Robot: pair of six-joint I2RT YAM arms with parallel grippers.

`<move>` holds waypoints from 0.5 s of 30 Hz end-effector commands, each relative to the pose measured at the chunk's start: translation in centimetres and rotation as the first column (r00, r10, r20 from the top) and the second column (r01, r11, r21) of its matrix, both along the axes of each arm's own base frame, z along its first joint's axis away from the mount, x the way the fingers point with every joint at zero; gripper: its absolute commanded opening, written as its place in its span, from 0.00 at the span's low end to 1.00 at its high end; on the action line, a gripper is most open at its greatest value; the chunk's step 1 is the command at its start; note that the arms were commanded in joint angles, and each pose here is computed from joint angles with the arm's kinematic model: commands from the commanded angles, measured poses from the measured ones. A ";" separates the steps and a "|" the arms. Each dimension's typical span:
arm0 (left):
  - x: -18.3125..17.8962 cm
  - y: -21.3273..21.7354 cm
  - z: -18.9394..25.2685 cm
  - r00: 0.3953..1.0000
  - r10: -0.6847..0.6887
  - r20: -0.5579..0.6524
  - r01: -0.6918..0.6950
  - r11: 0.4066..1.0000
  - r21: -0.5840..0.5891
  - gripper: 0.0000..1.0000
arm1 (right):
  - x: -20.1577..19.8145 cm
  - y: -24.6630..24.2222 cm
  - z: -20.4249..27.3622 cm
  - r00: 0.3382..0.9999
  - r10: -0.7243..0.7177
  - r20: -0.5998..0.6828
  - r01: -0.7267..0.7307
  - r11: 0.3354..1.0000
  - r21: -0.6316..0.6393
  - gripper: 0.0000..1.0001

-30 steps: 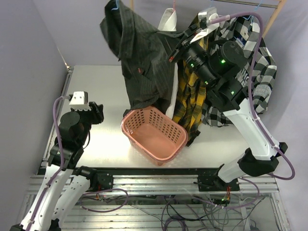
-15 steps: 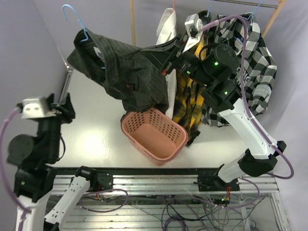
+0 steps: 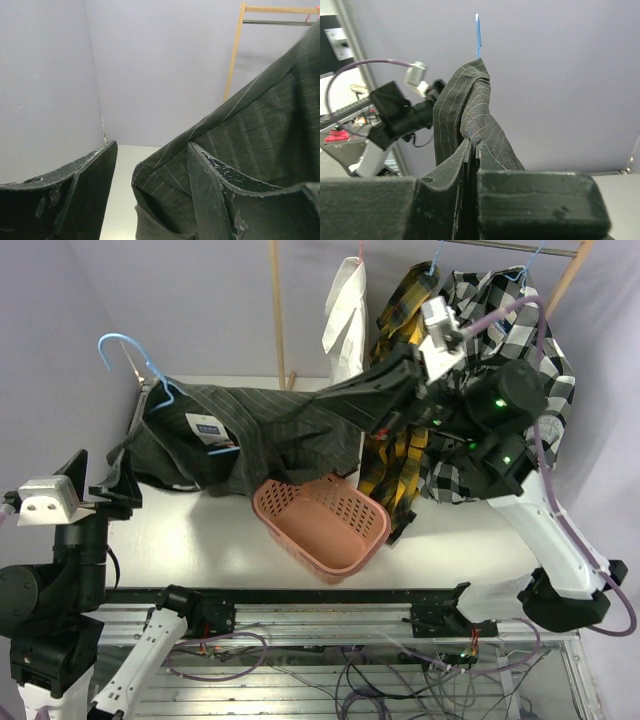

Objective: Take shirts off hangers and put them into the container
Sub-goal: Pick up the hanger from the clothesline.

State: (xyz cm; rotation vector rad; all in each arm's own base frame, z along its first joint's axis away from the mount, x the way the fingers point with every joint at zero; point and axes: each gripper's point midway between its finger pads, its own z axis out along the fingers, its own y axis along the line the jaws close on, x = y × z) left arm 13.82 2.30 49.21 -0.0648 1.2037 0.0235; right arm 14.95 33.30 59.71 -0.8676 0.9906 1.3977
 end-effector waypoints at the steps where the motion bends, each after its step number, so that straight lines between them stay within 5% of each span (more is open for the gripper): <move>1: 0.0 -0.8 -0.5 0.999 -0.041 -0.007 0.041 0.998 0.037 0.69 | -4.5 -3.2 3.6 0.993 0.083 0.087 -0.092 0.990 0.110 0.00; 15: -2.5 -0.9 2.5 0.992 -0.092 0.082 0.092 0.996 0.009 0.68 | -5.0 -3.9 2.3 0.995 0.081 0.060 -0.087 0.990 0.107 0.00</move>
